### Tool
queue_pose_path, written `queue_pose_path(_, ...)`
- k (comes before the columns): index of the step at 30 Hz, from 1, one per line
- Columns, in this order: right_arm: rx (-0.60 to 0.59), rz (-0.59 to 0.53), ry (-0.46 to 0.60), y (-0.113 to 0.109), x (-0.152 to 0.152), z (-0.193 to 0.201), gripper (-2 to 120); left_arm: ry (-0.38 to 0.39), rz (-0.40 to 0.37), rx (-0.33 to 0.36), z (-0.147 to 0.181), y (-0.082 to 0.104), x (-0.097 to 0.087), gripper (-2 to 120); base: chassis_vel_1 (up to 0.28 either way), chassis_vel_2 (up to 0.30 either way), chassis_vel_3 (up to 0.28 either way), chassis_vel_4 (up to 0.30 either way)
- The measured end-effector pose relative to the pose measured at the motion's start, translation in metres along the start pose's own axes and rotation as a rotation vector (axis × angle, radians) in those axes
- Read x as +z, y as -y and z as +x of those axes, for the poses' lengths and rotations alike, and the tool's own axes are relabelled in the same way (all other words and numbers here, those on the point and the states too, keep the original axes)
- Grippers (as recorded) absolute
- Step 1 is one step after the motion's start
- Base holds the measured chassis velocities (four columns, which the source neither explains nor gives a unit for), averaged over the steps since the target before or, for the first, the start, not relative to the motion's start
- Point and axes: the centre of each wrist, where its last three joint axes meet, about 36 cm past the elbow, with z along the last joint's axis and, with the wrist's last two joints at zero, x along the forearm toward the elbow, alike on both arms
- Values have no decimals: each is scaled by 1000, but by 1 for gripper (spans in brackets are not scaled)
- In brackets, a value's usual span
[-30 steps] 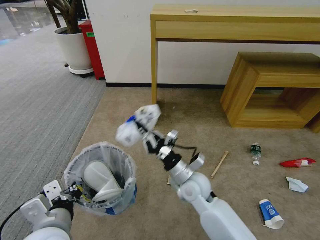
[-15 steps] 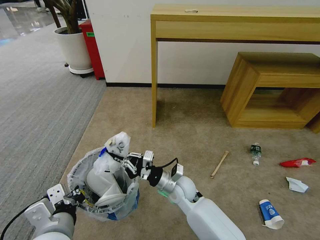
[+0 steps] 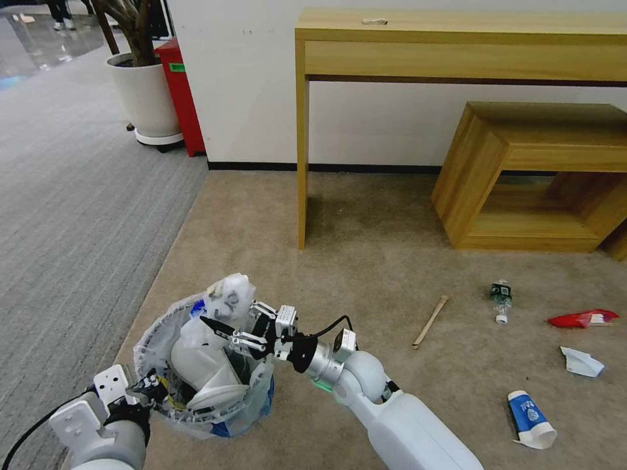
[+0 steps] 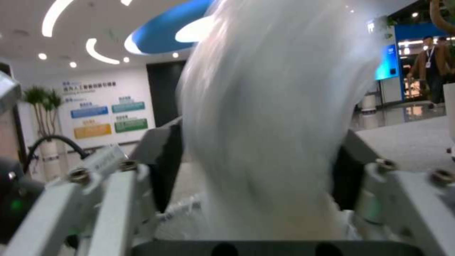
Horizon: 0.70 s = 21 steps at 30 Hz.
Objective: Pick up the trash bin and place the garbage on the floor into it.
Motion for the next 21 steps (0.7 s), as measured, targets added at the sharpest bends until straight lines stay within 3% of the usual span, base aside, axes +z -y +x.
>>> queue_pose_path(4, -1, 47, -60, 4, 0, 10, 89, -2, 0, 0, 0, 0, 0, 1, 0, 0, 0, 0)
queue_pose_path(7, 2, 51, -67, 4, 0, 13, 96, -2, 1, 1, 0, 0, 0, 1, 0, 0, 0, 0)
queue_pose_path(14, 33, 63, -40, 4, -11, 16, 100, 0, 3, 3, 0, 1, 0, 1, 0, 0, 0, 0)
queue_pose_path(18, 139, 66, -8, 1, -23, 19, 100, 4, 7, 5, -1, 0, -2, 1, 0, 0, 0, 0)
queue_pose_path(21, 348, 89, -7, 0, -45, 27, 100, 10, 9, 6, -1, -2, -5, 1, 0, 0, 0, 0)
